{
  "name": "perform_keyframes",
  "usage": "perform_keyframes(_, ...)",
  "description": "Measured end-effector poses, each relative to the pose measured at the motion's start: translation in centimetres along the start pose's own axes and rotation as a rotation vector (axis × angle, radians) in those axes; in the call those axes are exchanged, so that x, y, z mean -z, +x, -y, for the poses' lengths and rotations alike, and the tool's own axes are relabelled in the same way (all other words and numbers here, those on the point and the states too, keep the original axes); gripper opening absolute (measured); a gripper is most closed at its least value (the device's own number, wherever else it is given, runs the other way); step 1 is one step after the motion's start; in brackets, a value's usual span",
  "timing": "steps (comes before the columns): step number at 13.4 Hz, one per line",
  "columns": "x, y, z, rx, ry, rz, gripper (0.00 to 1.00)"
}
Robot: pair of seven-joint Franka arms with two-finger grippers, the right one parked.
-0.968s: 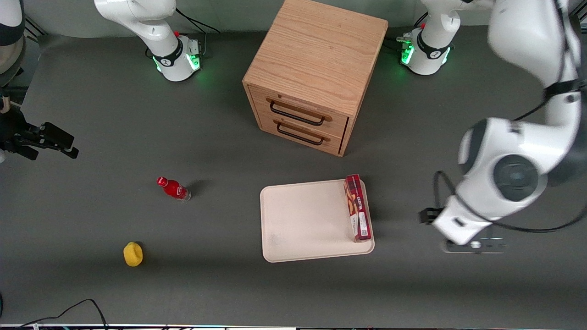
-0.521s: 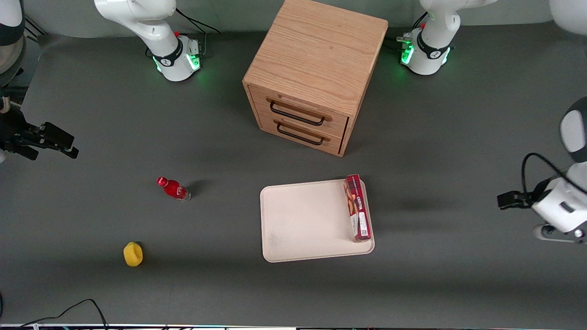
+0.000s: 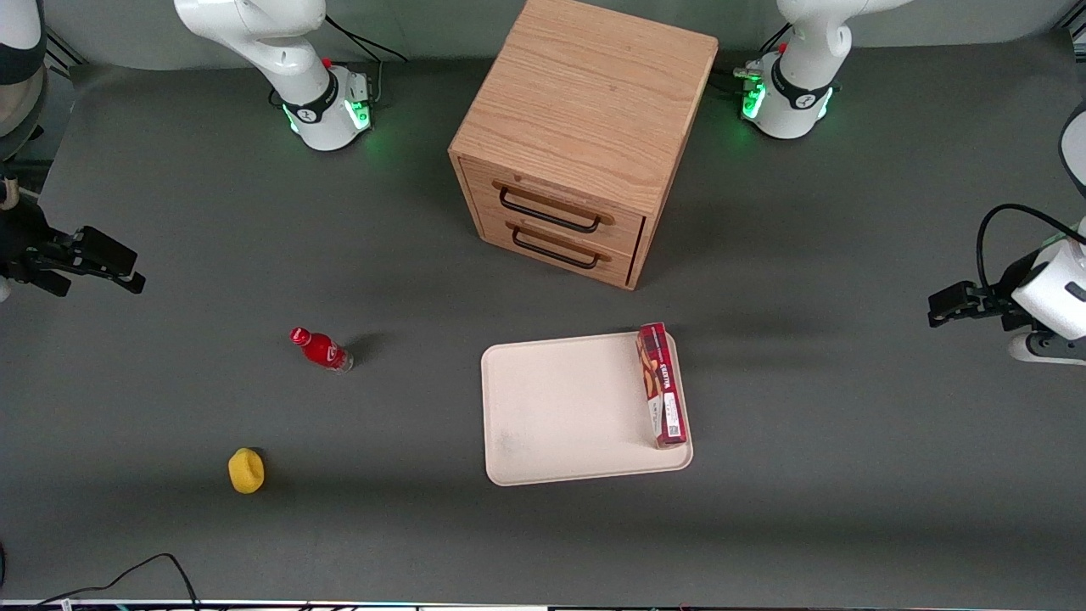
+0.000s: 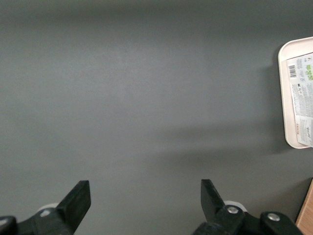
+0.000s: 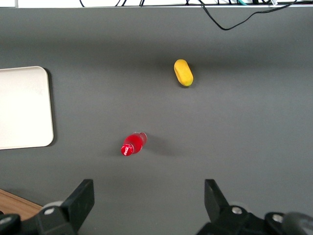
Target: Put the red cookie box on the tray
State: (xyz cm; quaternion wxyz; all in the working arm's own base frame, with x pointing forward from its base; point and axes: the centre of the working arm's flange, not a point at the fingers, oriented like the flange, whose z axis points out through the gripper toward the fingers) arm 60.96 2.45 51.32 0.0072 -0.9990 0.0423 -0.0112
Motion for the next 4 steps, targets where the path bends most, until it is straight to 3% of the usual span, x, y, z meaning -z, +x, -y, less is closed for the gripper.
perform_keyframes(4, 0.08, 0.07, -1.33, -0.021, -0.006, 0.022, 1.00)
